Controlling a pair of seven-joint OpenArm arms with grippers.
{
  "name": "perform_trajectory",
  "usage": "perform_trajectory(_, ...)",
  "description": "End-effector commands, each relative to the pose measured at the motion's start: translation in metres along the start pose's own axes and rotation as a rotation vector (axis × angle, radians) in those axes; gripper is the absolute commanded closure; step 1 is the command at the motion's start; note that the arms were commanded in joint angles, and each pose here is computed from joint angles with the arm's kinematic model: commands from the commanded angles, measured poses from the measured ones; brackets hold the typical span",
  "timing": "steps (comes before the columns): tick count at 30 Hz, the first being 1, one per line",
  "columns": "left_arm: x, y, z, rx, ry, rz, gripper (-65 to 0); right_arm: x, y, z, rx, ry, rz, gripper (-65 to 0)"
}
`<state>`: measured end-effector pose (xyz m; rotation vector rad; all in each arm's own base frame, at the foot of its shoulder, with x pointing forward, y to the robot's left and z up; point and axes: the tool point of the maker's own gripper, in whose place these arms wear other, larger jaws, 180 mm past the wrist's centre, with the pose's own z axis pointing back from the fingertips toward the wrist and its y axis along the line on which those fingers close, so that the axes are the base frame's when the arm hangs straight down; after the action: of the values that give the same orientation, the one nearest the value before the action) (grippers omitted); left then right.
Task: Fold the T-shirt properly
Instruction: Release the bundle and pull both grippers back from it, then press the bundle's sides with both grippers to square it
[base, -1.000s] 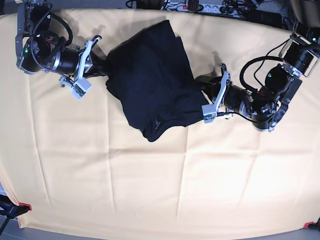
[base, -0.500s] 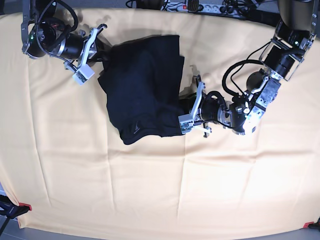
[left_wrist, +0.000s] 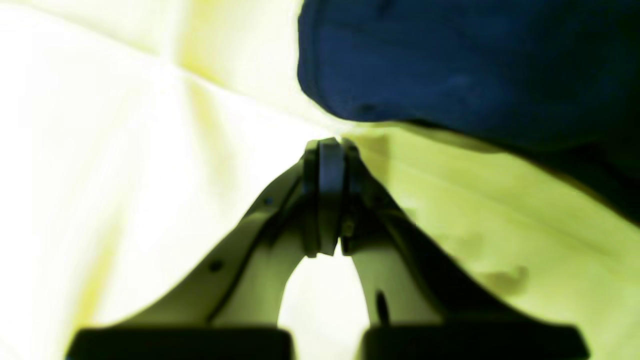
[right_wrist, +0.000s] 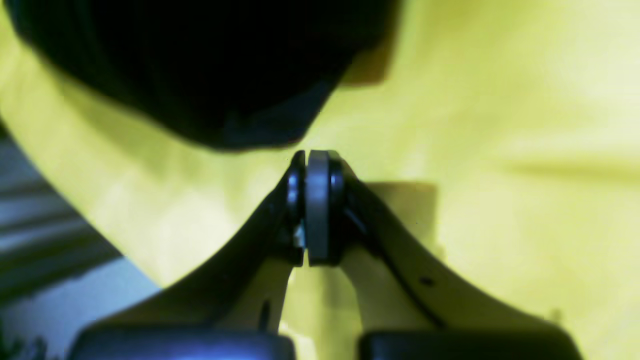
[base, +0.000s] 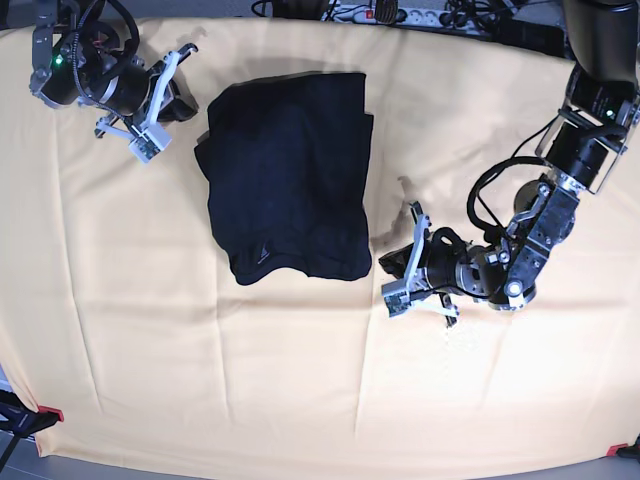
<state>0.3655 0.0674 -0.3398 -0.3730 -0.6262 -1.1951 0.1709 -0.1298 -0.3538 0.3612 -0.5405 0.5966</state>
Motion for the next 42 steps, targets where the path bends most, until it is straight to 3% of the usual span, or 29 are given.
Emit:
perform_trajectory(1,0.017,0.000,0.011,-0.034,-0.054,-0.015,0.0,0.014,0.001,0.007,-0.002,-0.051,0.021,0.0)
perform_trajectory(5,0.020,-0.022,0.018,-0.173,-0.080,0.090,0.0,0.029,0.020,0.011,0.095,-0.128,0.030,-0.6)
perform_trajectory(9,0.020,-0.031,0.024,-0.233,-0.092,0.141,0.0,0.034,0.023,0.012,0.114,-0.154,0.015,-31.9)
perform_trajectory(10,0.021,-0.031,0.025,-0.237,-0.097,0.146,0.0,0.035,0.022,0.012,0.108,-0.159,0.014,-36.2)
perform_trajectory(16,0.020,-0.031,0.025,-0.237,-0.098,0.148,0.0,0.039,0.005,0.004,0.031,-0.216,-0.031,-36.7)
perform_trajectory(20,0.021,-0.031,0.025,-0.237,-0.099,0.148,0.0,0.035,0.014,-0.005,0.071,-0.224,-0.057,-29.7)
perform_trajectory(25,0.020,-0.031,0.025,-0.237,-0.097,0.148,0.0,0.036,0.034,-0.004,0.170,-0.222,-0.055,-29.8)
perform_trajectory(30,0.020,-0.031,0.025,-0.237,-0.098,0.148,0.0,0.040,0.040,0.001,0.188,-0.210,-0.027,-31.8)
perform_trajectory(34,0.020,-0.031,0.025,-0.237,-0.099,0.148,0.0,0.042,0.041,0.002,0.187,-0.215,-0.020,-43.6)
perform_trajectory(40,0.016,-0.036,0.023,-0.247,-0.094,0.157,0.0,0.051,0.045,0.005,0.207,-0.273,-0.037,-43.3)
perform_trajectory(42,0.014,-0.039,0.021,-0.254,-0.091,0.164,0.0,0.052,0.039,0.004,0.172,-0.281,-0.027,-38.2)
